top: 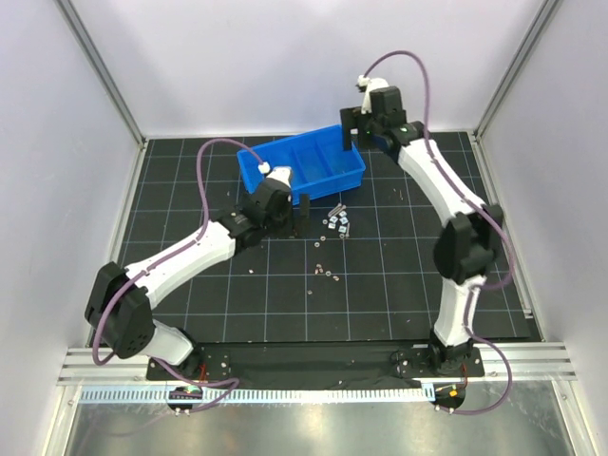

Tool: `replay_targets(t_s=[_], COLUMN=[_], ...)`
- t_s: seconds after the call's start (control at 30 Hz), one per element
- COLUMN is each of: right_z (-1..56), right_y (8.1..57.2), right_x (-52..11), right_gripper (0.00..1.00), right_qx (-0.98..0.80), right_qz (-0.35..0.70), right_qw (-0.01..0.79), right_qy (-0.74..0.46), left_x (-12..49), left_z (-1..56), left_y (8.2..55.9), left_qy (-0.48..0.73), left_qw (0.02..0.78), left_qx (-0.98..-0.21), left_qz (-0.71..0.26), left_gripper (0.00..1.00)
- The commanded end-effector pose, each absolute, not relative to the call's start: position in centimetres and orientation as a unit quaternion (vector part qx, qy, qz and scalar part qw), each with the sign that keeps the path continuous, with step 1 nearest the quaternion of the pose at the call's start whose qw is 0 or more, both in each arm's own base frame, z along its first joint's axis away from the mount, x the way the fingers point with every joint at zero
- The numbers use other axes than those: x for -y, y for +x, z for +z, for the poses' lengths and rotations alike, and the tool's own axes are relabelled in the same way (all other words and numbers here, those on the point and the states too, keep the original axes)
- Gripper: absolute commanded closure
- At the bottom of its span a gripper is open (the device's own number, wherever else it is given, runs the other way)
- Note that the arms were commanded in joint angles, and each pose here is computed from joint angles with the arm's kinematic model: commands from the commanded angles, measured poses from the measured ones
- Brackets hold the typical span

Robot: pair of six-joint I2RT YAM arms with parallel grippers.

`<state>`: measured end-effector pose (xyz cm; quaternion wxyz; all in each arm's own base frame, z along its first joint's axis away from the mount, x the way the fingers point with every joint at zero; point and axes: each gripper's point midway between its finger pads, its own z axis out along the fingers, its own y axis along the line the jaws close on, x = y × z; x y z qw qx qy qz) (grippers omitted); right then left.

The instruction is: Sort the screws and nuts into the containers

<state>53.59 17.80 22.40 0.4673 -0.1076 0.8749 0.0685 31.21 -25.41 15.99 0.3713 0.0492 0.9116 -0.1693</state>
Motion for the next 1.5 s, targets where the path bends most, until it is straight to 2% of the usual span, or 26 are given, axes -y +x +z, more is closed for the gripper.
replay_targets(t_s=[0.0,0.03,0.07,0.13,0.17,0.37,0.47,0.5,0.67,1.0,1.3,1.47], right_z=[26.8,28.0,25.2,24.5,22.0,17.6,17.5,17.7,16.7,14.0,14.7,14.4], right_y=[50.2,48.9,47.8,46.2,45.2,42.5,41.5,41.4,40.3,40.2,39.9,39.6], right_x=[-14.6,-14.0,-13.8,-13.5,-13.4,-10.9,-9.4,-8.9,-8.6,-9.4,-8.2,-7.5], right_gripper=[0.03,0.03,0.03,0.03,0.03,0.03,0.03,0.03,0.03,0.04,0.04,0.04], right_qx=[-0.859,-0.853,-0.865,-0.867,-0.879,-0.897,-0.893,-0.892,-0.895,-0.904,-0.899,-0.901], right_qz=[0.043,0.047,0.049,0.061,0.062,0.021,0.004,0.003,0.018,0.043,0.026,0.017], right_qw=[0.509,0.519,0.499,0.495,0.473,0.437,0.441,0.442,0.435,0.413,0.424,0.418], right_qy=[-0.033,-0.024,-0.013,0.003,0.004,0.065,0.087,0.092,0.099,0.104,0.106,0.11], left_x=[26.2,26.5,26.5,27.0,27.4,31.3,33.4,33.8,35.4,36.5,37.6,37.9], left_z=[17.0,16.8,16.7,16.5,16.4,16.0,15.0,14.4,11.7,9.3,7.1,5.5], left_y=[31.8,31.9,32.1,32.5,32.6,35.3,37.2,37.4,38.8,43.2,44.4,44.3], left_qy=[0.047,0.05,0.046,0.049,0.057,0.101,0.11,0.112,0.115,0.113,0.128,0.135], left_qw=[0.397,0.394,0.395,0.397,0.395,0.396,0.393,0.388,0.375,0.411,0.402,0.387], left_qx=[-0.9,-0.902,-0.902,-0.901,-0.9,-0.892,-0.893,-0.896,-0.903,-0.897,-0.9,-0.906], left_qz=[-0.173,-0.17,-0.166,-0.168,-0.174,-0.193,-0.189,-0.186,-0.176,-0.12,-0.11,-0.108], left_gripper=[0.06,0.06,0.06,0.06,0.06,0.1,0.14,0.18,0.21,0.34,0.48,0.48])
